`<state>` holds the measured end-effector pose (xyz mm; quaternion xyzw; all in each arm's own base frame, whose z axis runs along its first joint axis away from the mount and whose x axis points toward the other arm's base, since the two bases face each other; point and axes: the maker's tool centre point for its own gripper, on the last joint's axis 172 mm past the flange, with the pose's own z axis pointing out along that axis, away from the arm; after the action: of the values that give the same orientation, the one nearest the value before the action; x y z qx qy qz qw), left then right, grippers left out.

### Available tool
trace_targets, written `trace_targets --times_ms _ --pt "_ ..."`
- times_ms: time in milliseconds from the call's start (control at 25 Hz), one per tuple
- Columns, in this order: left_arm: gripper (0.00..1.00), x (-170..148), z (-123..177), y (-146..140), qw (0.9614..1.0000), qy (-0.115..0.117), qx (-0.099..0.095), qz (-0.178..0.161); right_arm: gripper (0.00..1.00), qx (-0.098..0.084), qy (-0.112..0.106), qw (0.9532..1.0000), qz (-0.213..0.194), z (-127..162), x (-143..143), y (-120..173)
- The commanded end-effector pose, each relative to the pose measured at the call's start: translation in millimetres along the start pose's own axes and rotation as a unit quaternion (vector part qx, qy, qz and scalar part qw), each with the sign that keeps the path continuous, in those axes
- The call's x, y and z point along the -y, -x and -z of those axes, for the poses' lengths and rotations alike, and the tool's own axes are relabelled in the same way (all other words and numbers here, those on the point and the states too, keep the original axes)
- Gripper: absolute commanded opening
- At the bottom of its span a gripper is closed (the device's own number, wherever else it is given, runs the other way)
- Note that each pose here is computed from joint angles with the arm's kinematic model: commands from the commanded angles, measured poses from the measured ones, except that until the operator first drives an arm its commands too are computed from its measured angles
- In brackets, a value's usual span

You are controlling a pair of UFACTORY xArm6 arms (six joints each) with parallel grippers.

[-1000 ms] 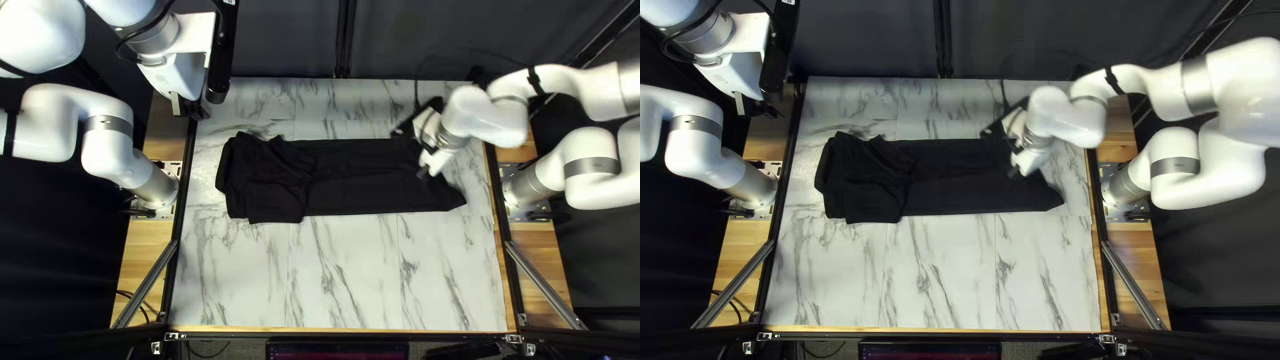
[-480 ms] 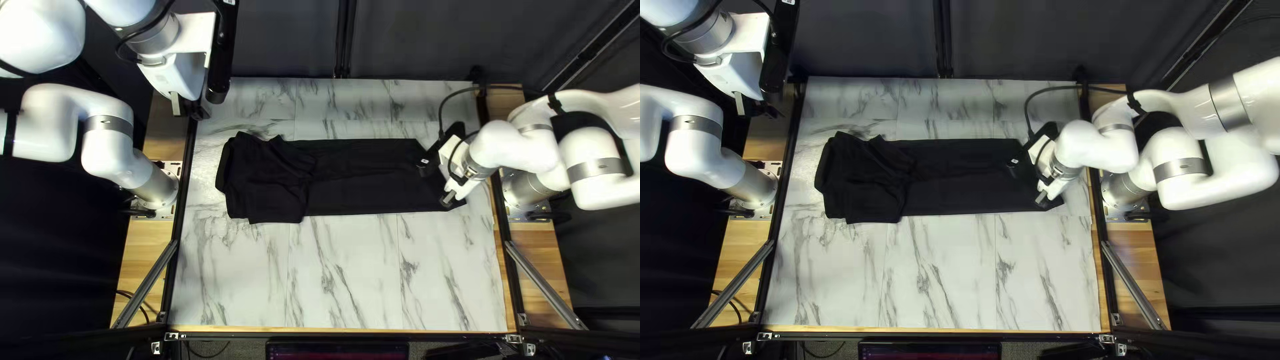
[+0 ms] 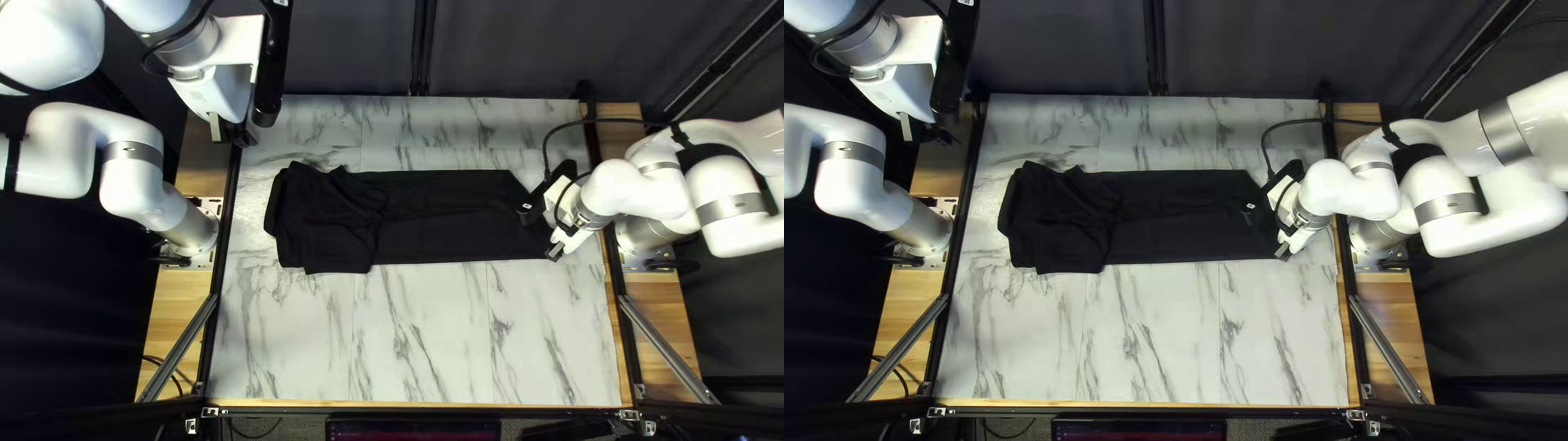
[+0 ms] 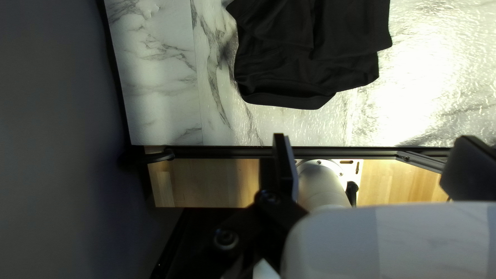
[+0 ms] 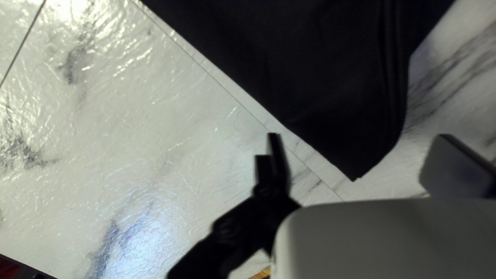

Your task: Fold t-shirt

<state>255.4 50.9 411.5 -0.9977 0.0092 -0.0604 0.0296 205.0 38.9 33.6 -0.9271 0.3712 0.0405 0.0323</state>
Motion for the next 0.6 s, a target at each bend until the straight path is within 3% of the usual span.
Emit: trace_targets --times_ms 40,200,600 --pt "1.00 0.0 0.0 0.0 1.0000 0.000 0.000 0.000 0.00 -0.001 -0.001 1.0000 -0.001 -2.2 -1.0 -2.5" --pt "1.00 0.0 0.0 0.0 1.0000 0.000 0.000 0.000 0.00 -0.003 -0.002 1.0000 -0.001 2.3 0.5 -5.6" --pt "1.00 0.0 0.0 0.0 1.0000 0.000 0.000 0.000 0.00 -0.024 0.008 0.9997 0.004 54.4 35.7 -41.2"
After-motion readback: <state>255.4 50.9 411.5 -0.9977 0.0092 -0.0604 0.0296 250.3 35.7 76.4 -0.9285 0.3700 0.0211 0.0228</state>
